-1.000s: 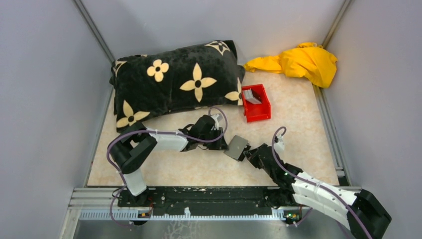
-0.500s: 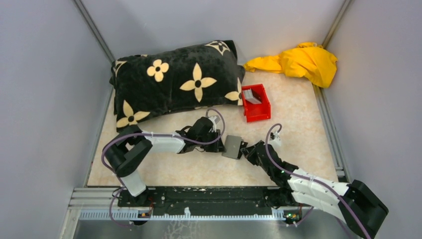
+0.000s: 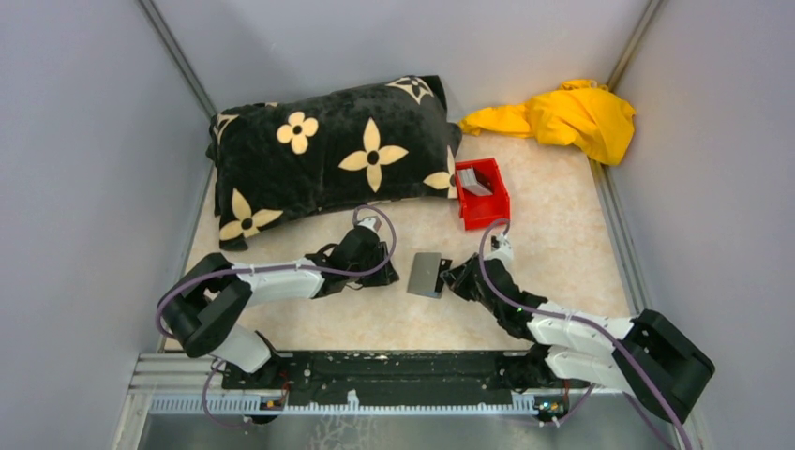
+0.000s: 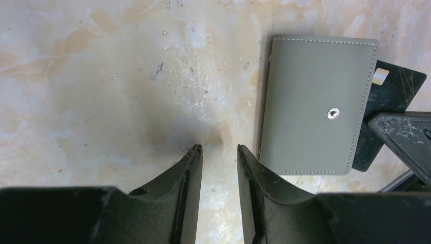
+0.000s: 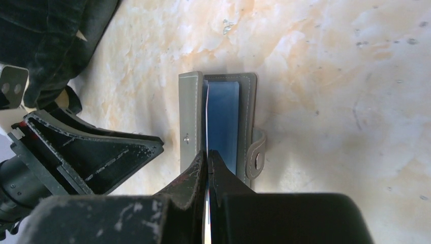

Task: Put the credit cards into the card holder
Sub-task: Open the card holder at the center of the board.

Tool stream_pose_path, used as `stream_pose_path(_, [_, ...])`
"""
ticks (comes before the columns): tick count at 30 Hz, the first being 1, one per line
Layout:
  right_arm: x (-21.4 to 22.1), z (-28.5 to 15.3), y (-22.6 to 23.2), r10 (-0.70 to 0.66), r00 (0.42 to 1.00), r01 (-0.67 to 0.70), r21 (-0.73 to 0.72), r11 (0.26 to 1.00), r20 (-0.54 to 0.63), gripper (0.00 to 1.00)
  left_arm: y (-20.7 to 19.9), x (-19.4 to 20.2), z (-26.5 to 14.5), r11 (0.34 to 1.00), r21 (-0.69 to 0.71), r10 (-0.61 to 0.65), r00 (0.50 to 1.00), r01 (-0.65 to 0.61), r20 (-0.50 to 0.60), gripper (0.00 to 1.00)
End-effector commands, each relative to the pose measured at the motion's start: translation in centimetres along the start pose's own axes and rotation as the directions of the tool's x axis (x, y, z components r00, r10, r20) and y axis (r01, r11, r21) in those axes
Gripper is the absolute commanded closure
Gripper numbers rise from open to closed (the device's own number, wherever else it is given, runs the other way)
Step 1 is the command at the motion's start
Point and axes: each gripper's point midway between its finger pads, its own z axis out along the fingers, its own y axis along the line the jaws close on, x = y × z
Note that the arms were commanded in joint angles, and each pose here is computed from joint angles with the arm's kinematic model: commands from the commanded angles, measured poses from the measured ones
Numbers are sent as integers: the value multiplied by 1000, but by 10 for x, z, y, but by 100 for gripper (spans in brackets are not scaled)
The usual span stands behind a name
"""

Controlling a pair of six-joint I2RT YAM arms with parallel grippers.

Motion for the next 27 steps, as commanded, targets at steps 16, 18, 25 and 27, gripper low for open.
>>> stream_pose_path(16, [-11, 20, 98, -73, 997, 69, -237, 969, -9, 100, 29, 33, 15, 997, -82, -23, 993, 14, -112, 81])
stream_pose_path(18, [-7, 22, 101, -82, 996, 75, -242, 967, -19, 100, 32, 38, 15, 996, -87, -25, 992, 14, -122, 82])
stream_pose_path(25, [5, 26, 119, -109, 993, 93, -279, 956, -41, 100, 41, 50, 18, 995, -99, -33, 988, 19, -149, 84])
stream_pose_path(27, [9, 27, 125, -125, 991, 107, -287, 952, -45, 100, 42, 52, 20, 995, -99, -35, 988, 20, -152, 84])
